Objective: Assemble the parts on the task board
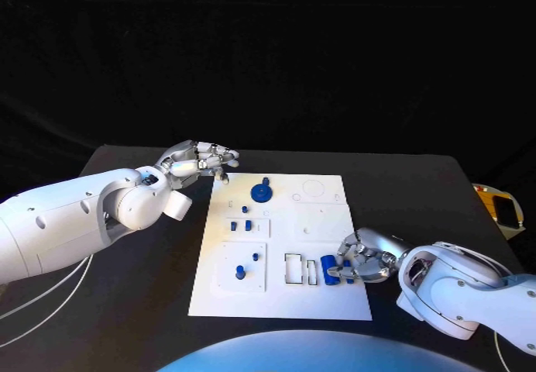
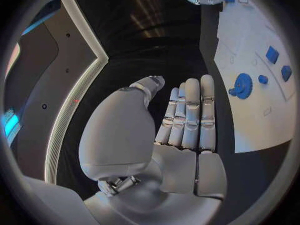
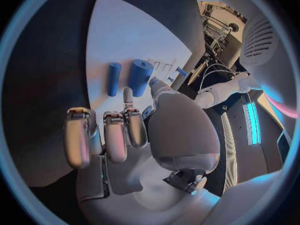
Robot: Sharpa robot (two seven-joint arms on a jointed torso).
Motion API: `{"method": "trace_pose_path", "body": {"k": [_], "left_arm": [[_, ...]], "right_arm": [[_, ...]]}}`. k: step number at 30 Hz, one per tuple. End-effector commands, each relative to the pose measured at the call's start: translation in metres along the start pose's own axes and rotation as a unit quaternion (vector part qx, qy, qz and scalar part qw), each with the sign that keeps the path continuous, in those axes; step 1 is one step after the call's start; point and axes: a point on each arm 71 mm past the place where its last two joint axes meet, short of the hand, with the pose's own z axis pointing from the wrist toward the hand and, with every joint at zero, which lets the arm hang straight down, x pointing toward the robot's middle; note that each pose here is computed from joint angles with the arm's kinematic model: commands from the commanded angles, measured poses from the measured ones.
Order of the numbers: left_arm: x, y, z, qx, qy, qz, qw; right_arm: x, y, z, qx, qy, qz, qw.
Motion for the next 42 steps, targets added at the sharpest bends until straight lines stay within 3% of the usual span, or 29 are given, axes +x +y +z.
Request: {"method": "trace_pose_path", "body": {"k": [1,12,21,32,42], "left_arm": [[0.0030,-0.0009,0.0004,0.005,0.011,-0.005,1.000],[0.0024,0.0006,-0.0003,-0.006,0.012,0.002,1.000],[0.0029,0.0009,-0.0004,-0.008,0.014,0.002,1.000],[0.0036,0.0010,-0.0002,-0.008,0.017,0.001,1.000],[0.0049,0.0014,0.0008,-0.009,0.020,0.001,1.000]], "right_arm": [[0.002,0.000,0.002,0.005,-0.001,-0.021,1.000],[0.020,0.005,0.012,0.010,0.003,-0.033,0.999],[0.025,0.010,0.014,0.003,0.006,-0.033,0.999],[0.017,0.011,0.007,-0.004,-0.028,0.024,0.999],[0.002,0.019,0.004,0.011,-0.027,0.104,0.994]]}}
